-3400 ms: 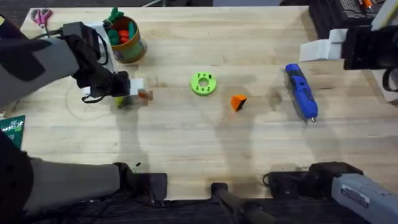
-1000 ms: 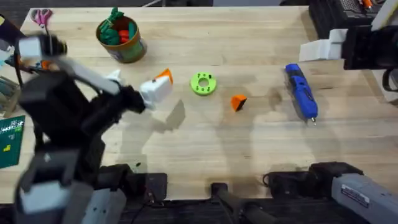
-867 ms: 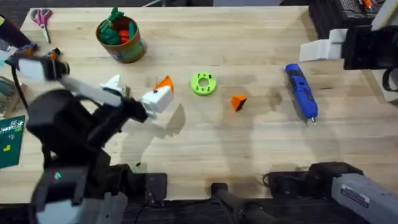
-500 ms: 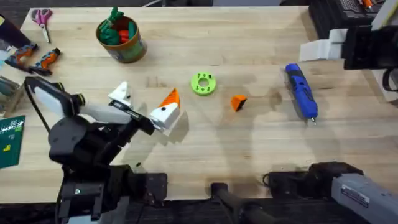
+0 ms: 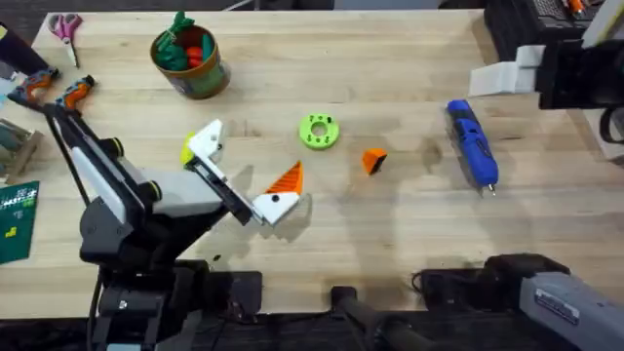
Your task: Pick up the gripper from the table and insert it into the empty holder that is missing its gripper. Then pick up a screw, insert it into the mounting hole, and use the screwdriver to tighten it. Finally, clean up the table by picking up the vegetable and placing it into the bucket.
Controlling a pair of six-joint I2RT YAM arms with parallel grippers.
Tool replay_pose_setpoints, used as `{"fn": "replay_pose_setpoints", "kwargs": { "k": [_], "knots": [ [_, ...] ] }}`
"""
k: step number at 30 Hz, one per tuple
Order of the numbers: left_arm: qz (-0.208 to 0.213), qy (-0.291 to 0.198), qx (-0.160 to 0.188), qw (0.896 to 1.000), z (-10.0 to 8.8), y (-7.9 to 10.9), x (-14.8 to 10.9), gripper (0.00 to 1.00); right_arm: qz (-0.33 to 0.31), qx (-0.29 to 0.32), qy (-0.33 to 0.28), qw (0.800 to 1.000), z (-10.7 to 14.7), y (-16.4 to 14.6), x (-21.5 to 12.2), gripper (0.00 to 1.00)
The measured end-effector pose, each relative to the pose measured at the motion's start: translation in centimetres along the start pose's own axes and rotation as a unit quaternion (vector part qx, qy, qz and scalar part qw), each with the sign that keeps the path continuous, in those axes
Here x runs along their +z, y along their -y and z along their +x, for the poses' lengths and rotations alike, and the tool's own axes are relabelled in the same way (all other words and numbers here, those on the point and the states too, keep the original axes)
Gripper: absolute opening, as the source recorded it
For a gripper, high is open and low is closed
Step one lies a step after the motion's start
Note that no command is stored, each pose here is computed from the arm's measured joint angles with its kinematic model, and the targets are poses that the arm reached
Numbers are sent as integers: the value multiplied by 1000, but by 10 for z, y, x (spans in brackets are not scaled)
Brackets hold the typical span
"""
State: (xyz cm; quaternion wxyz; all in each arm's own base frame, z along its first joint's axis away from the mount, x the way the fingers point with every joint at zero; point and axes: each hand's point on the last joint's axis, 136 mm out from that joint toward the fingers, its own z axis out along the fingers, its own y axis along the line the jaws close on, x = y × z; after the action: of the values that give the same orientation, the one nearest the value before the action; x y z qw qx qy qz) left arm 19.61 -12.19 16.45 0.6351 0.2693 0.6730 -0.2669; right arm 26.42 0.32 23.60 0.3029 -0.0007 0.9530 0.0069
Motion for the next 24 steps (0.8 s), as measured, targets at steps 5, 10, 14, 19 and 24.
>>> {"fn": "replay_pose_setpoints", "kwargs": {
  "k": [5, 10, 14, 19, 24],
  "knots": [
    [36, 15, 28, 999, -6, 13, 1, 986, 0, 0, 0, 1000, 0, 0, 0, 994],
    [63, 25, 42, 997, -11, 24, 1, 986, 0, 0, 0, 1000, 0, 0, 0, 994],
    [69, -1, -11, 998, 2, 26, 1, 986, 0, 0, 0, 1000, 0, 0, 0, 994],
    [78, -3, -29, 997, 3, 29, 1, 986, 0, 0, 0, 1000, 0, 0, 0, 994],
    [82, -4, -35, 996, 3, 30, 1, 986, 0, 0, 0, 1000, 0, 0, 0, 994]
  ]
}}
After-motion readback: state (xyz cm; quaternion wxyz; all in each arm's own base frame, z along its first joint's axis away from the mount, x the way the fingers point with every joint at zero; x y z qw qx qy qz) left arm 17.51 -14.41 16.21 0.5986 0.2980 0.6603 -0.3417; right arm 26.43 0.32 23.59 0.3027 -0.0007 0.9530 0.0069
